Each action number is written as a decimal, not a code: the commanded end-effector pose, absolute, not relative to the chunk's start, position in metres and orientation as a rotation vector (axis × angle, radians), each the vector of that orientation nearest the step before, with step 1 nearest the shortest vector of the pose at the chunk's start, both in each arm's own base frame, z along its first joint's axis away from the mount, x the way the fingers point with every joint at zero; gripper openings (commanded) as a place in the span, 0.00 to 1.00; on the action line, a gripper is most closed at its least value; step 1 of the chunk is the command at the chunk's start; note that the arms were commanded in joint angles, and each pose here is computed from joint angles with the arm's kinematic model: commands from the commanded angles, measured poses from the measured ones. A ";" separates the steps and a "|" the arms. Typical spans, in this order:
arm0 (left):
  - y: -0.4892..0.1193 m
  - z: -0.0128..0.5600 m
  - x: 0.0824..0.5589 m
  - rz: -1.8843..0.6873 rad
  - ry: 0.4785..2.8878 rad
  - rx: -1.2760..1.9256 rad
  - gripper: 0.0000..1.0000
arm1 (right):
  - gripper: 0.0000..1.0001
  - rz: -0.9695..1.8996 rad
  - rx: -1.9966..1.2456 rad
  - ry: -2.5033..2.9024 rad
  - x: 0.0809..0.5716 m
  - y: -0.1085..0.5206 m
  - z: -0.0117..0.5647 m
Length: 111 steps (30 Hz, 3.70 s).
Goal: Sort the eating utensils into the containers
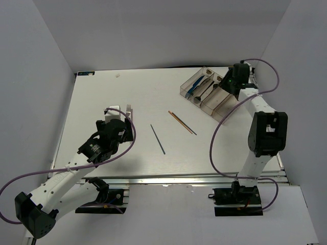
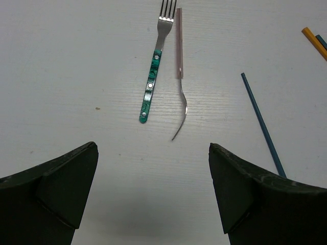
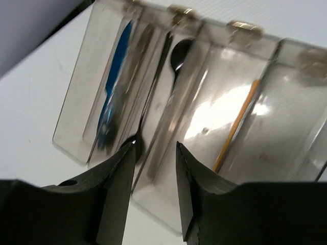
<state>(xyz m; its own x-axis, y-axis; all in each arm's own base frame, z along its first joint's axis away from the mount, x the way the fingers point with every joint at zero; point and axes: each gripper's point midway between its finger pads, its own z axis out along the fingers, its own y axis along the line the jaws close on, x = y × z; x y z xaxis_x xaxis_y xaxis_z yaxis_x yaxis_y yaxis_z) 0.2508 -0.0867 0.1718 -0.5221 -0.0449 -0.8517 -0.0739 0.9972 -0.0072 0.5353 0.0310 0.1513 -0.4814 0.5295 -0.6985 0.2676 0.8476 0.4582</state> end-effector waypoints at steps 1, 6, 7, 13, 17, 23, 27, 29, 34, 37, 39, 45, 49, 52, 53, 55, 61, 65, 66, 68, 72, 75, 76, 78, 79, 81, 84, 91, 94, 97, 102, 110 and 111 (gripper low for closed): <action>-0.087 0.182 0.253 0.021 2.090 -0.095 0.98 | 0.43 0.219 0.335 2.125 0.502 0.088 0.198; -0.082 0.183 0.252 0.041 2.084 -0.118 0.98 | 0.53 0.245 -0.134 2.258 0.433 0.184 0.168; -0.082 0.183 0.253 0.042 2.082 -0.119 0.98 | 0.62 0.272 -0.193 2.280 0.424 0.197 0.161; -0.083 0.183 0.252 0.038 2.083 -0.116 0.98 | 0.50 0.263 -0.512 2.370 0.392 0.247 0.110; -0.083 0.185 0.252 0.030 2.077 -0.119 0.98 | 0.38 0.221 -0.584 2.422 0.393 0.254 0.083; -0.086 0.185 0.252 0.013 2.077 -0.108 0.98 | 0.34 0.178 -0.637 2.484 0.396 0.256 0.049; -0.086 0.184 0.252 0.011 2.080 -0.104 0.98 | 0.33 0.164 -0.648 2.500 0.396 0.256 0.038; -0.087 0.185 0.252 0.008 2.078 -0.102 0.98 | 0.32 0.161 -0.647 2.493 0.399 0.256 0.039; -0.087 0.184 0.252 0.006 2.081 -0.099 0.98 | 0.30 0.216 -0.666 2.487 0.395 0.264 0.043; -0.088 0.184 0.252 0.003 2.084 -0.095 0.98 | 0.39 0.248 -0.659 2.461 0.395 0.267 0.053; -0.089 0.183 0.252 0.006 2.088 -0.091 0.98 | 0.41 0.234 -0.644 2.450 0.400 0.265 0.057; -0.089 0.183 0.252 0.002 2.088 -0.090 0.98 | 0.37 0.207 -0.635 2.469 0.404 0.261 0.051; -0.090 0.181 0.252 0.003 2.093 -0.085 0.98 | 0.37 0.244 -0.603 2.460 0.406 0.261 0.054; -0.091 0.180 0.253 0.005 2.099 -0.079 0.98 | 0.37 0.260 -0.601 2.458 0.407 0.262 0.056; -0.091 0.179 0.253 0.009 2.104 -0.077 0.98 | 0.36 0.250 -0.607 2.467 0.407 0.261 0.052; -0.090 0.179 0.253 0.009 2.103 -0.079 0.98 | 0.35 0.236 -0.616 2.477 0.408 0.260 0.049; -0.091 0.180 0.253 0.005 2.100 -0.077 0.98 | 0.32 0.240 -0.607 2.496 0.410 0.259 0.039; -0.092 0.179 0.253 0.002 2.103 -0.072 0.98 | 0.31 0.221 -0.621 2.525 0.410 0.258 0.027; -0.092 0.179 0.253 0.002 2.103 -0.072 0.98 | 0.31 0.218 -0.623 2.531 0.410 0.258 0.025; -0.092 0.180 0.252 0.000 2.101 -0.073 0.98 | 0.31 0.216 -0.626 2.543 0.408 0.257 0.020; -0.092 0.180 0.253 -0.001 2.100 -0.074 0.98 | 0.31 0.189 -0.630 2.564 0.406 0.253 0.010; -0.092 0.180 0.253 -0.002 2.100 -0.074 0.98 | 0.24 0.166 -0.642 2.604 0.401 0.249 0.001; -0.092 0.180 0.252 -0.001 2.101 -0.072 0.98 | 0.20 0.166 -0.637 2.609 0.402 0.249 0.002; -0.092 0.180 0.252 -0.001 2.100 -0.074 0.98 | 0.12 0.156 -0.636 2.633 0.399 0.247 -0.001; -0.092 0.180 0.252 -0.001 2.100 -0.074 0.98 | 0.09 0.147 -0.634 2.647 0.397 0.246 0.000; -0.091 0.181 0.252 -0.001 2.098 -0.076 0.98 | 0.02 0.139 -0.624 2.648 0.396 0.244 0.004; -0.091 0.181 0.252 -0.002 2.097 -0.076 0.98 | 0.00 0.158 -0.586 2.601 0.400 0.246 0.027; -0.091 0.182 0.252 -0.003 2.092 -0.081 0.98 | 0.00 0.363 -0.303 2.377 0.425 0.231 0.130; -0.090 0.183 0.252 -0.003 2.089 -0.086 0.98 | 0.00 0.559 -0.035 2.273 0.442 0.197 0.162; -0.090 0.183 0.252 -0.005 2.087 -0.085 0.98 | 0.00 0.604 0.339 2.160 0.471 0.134 0.170; -0.090 0.183 0.252 -0.004 2.089 -0.084 0.98 | 0.00 0.588 0.777 2.010 0.514 0.040 0.173; -0.089 0.183 0.252 -0.001 2.087 -0.088 0.98 | 0.00 0.576 0.944 1.998 0.555 -0.008 0.147; -0.090 0.183 0.252 -0.001 2.087 -0.086 0.98 | 0.00 0.586 0.950 2.016 0.557 -0.008 0.138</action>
